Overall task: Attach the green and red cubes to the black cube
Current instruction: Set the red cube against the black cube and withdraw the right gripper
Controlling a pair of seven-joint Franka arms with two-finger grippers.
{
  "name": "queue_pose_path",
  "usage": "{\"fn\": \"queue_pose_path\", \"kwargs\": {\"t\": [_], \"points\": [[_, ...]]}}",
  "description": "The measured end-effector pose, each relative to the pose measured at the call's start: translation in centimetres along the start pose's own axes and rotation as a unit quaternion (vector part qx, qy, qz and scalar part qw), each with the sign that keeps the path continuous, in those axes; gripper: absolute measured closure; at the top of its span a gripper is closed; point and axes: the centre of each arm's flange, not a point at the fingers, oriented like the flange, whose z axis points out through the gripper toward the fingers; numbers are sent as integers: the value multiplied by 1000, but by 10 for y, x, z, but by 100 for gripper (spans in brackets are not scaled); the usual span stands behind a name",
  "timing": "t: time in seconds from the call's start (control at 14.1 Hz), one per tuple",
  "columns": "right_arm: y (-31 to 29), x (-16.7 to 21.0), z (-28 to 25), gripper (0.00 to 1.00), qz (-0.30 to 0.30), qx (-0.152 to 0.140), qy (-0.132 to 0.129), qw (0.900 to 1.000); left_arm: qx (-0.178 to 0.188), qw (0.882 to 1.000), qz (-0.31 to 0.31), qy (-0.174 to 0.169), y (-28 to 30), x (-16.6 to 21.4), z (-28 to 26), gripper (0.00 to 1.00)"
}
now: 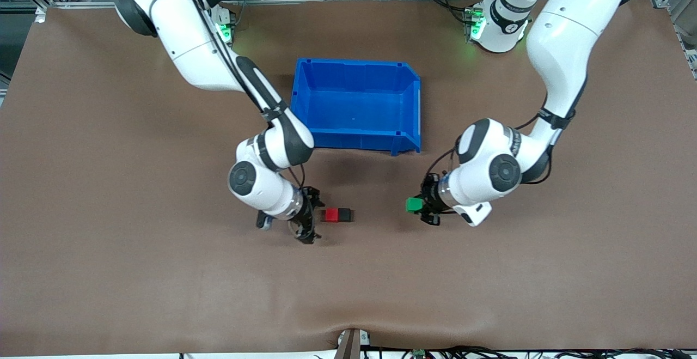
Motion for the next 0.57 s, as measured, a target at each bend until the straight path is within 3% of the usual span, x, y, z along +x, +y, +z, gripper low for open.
{"fn": "queue_pose_path", "kwargs": {"t": [0.14, 0.43, 0.57], "points": [[-30, 23, -48, 0, -55, 6, -2, 998, -6, 1000, -8, -5, 3, -5, 5, 61], [-62, 97, -141, 0, -155, -77, -3, 985, -24, 999, -21, -17, 16, -38, 14, 61], [-73, 126, -198, 0, -209, -92, 12, 973, -32, 999, -14, -10, 19, -57, 26, 61]]}}
